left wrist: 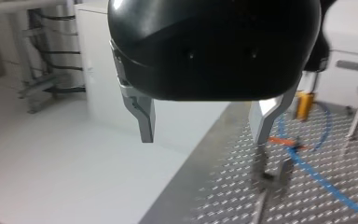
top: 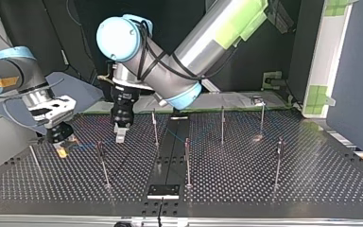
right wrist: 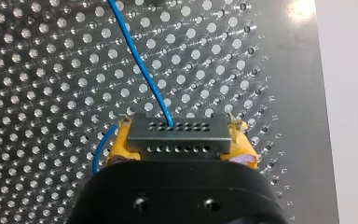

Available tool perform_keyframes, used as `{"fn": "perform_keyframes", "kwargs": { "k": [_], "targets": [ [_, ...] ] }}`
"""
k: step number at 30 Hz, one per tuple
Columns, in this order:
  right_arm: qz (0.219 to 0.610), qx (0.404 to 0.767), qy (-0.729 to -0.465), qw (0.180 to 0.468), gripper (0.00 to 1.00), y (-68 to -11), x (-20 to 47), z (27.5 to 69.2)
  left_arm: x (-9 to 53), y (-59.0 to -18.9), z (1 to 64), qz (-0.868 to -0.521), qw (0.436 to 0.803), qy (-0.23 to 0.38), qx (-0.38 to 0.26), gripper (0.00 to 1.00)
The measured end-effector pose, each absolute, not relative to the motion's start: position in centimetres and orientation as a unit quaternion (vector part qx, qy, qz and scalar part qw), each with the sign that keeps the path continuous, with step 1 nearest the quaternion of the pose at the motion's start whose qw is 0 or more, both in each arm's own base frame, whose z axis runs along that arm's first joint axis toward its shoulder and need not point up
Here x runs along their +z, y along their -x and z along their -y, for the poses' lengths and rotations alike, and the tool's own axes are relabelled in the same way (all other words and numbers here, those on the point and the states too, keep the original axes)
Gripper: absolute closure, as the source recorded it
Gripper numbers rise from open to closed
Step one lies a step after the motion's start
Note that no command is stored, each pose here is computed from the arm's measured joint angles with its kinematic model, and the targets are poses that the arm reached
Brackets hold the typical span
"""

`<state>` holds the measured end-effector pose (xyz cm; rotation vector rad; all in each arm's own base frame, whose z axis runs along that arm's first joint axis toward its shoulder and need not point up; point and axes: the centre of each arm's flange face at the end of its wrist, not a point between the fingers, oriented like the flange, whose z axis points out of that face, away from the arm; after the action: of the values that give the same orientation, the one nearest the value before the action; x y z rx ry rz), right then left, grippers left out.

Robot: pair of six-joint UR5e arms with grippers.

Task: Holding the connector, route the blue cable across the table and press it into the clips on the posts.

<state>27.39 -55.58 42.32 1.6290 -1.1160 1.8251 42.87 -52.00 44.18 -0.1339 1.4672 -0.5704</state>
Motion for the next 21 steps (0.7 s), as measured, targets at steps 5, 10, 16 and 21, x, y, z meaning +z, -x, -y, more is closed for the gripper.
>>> {"fn": "perform_keyframes", "kwargs": {
  "k": [5, 10, 16, 21],
  "targets": [
    [0.403, 0.661, -0.591, 0.224, 1.0, -27.5, 42.3, 55.5, 45.2, -42.3, 50.7, -0.645, 0.715, 0.079, -0.257, 0.0],
    [0.401, 0.662, -0.593, 0.224, 1.0, -27.7, 42.3, 55.4, 46.3, -41.5, 49.8, -0.63, 0.719, 0.092, -0.278, 0.0],
    [0.401, 0.662, -0.593, 0.223, 1.0, -27.9, 42.3, 55.4, 44.9, -40.6, 49.7, -0.624, 0.719, 0.109, -0.286, 0.0],
    [0.4, 0.661, -0.594, 0.223, 1.0, -27.9, 42.3, 55.3, 40.9, -41.0, 50.0, -0.636, 0.713, 0.118, -0.27, 0.0]
  ]
}}
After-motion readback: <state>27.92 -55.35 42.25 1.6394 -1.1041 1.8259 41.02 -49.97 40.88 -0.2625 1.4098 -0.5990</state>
